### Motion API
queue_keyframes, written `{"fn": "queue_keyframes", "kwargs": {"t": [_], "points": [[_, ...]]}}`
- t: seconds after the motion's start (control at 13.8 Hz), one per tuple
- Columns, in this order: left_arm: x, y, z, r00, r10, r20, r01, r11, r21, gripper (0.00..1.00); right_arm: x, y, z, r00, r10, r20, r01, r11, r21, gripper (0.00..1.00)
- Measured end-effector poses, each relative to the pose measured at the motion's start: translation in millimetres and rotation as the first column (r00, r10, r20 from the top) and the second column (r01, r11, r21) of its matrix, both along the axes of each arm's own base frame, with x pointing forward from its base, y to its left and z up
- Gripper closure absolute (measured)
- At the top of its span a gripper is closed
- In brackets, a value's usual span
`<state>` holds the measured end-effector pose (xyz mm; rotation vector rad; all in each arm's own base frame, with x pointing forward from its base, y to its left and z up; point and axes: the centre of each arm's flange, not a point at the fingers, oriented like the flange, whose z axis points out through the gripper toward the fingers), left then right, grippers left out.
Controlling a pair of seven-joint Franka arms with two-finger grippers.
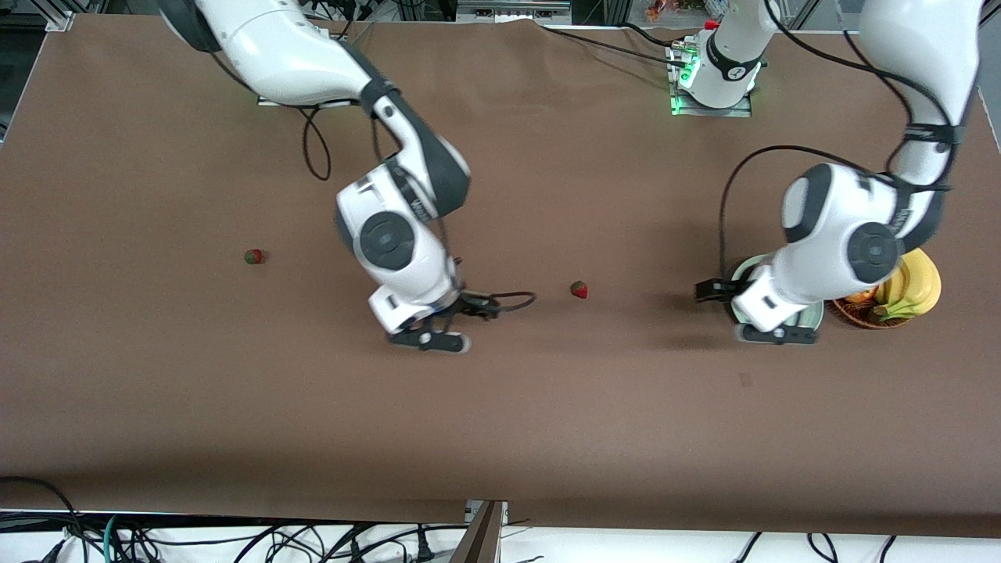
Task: Collect all strawberries into plate
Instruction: 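Release the strawberry onto the plate while the right gripper sets another midtable, then grasp the middle strawberry with the left gripper while the right gripper reaches another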
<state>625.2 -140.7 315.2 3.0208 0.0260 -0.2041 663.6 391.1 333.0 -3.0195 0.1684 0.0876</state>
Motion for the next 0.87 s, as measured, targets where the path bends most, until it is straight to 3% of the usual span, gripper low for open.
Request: {"fn": "queue_keyframes", "kwargs": {"t": [0.22,0.51,0.65,0.87], "points": [[-10.0,-79.9,-20.1,0.99,0.141,0.005,-0.141,0.99,-0.001,0.0,31.7,-94.9,-8.3,0.992,0.09,-0.093,-0.093,0.995,-0.033,0.0],[-26.0,-150.3,-86.9,0.939,0.344,-0.001,-0.344,0.938,-0.039,0.0,52.6,-223.7,-30.3,0.941,0.271,-0.202,-0.283,0.958,-0.037,0.0],[-41.0,-175.8,-112.3,0.916,0.4,-0.013,-0.4,0.916,-0.006,0.0,50.3,-272.5,-41.9,0.916,0.321,-0.24,-0.342,0.938,-0.05,0.0],[-56.1,-194.3,-130.9,0.899,0.437,0.017,-0.437,0.897,0.062,0.0,35.6,-314.6,-51.0,0.896,0.353,-0.272,-0.381,0.923,-0.057,0.0]]}}
